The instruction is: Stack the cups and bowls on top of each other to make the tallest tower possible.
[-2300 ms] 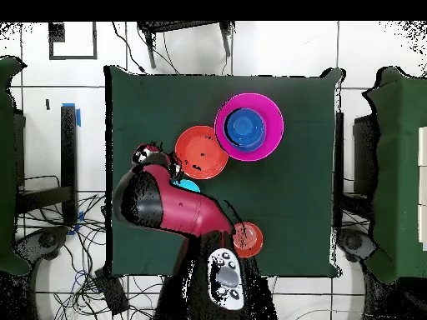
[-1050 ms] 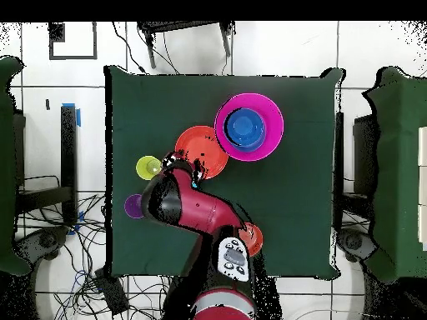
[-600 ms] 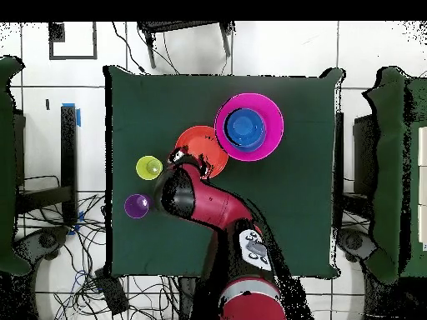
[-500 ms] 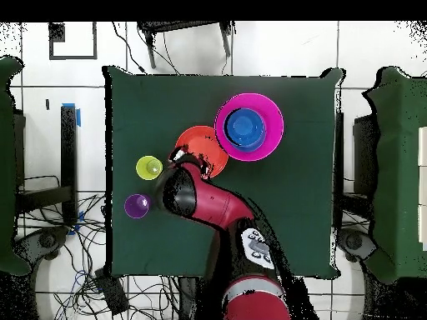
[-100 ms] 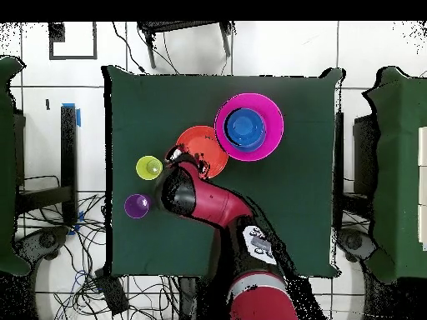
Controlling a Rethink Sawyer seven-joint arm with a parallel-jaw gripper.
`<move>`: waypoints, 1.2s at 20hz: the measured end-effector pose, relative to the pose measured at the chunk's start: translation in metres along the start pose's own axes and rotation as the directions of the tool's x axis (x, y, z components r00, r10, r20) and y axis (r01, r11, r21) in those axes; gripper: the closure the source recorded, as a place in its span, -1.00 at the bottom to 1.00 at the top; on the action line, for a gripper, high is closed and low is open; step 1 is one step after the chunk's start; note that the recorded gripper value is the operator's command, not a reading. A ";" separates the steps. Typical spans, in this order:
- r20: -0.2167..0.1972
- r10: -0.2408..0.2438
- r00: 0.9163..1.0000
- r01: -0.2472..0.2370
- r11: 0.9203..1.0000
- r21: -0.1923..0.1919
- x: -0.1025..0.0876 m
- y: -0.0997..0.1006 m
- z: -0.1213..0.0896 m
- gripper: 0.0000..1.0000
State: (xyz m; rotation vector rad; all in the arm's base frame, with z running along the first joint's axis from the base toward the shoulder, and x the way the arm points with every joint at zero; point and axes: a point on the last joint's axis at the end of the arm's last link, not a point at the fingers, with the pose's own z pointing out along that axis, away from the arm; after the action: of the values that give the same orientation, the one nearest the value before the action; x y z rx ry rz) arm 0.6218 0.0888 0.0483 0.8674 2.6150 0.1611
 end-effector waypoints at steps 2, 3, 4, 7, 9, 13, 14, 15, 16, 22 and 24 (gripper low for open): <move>-0.005 -0.002 1.000 0.002 1.000 -0.003 0.003 0.002 0.000 -1.00; -0.007 -0.004 1.000 0.004 1.000 -0.005 0.004 0.003 0.000 -1.00; -0.008 -0.005 1.000 0.005 1.000 -0.006 0.005 0.004 -0.001 -1.00; -0.011 -0.007 1.000 0.007 1.000 -0.011 0.007 0.006 -0.003 -1.00; -0.013 -0.008 1.000 0.008 1.000 -0.013 0.009 0.007 -0.004 -1.00; -0.015 -0.015 1.000 0.014 1.000 -0.019 0.011 0.010 -0.006 -1.00; -0.015 -0.017 1.000 0.017 1.000 -0.021 0.011 0.011 -0.007 -1.00; -0.015 -0.020 1.000 0.020 1.000 -0.024 0.012 0.012 -0.007 -1.00; -0.014 -0.021 1.000 0.020 0.999 -0.025 0.011 0.012 -0.008 -1.00; -0.006 -0.022 1.000 0.022 0.999 -0.029 0.008 0.014 -0.012 -1.00; -0.003 -0.026 1.000 0.026 0.999 -0.031 0.007 0.014 -0.013 -1.00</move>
State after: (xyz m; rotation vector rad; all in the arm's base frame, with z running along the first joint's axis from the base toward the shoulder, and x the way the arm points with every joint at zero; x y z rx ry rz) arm 0.6192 0.1041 0.0610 0.8228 2.6192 0.1952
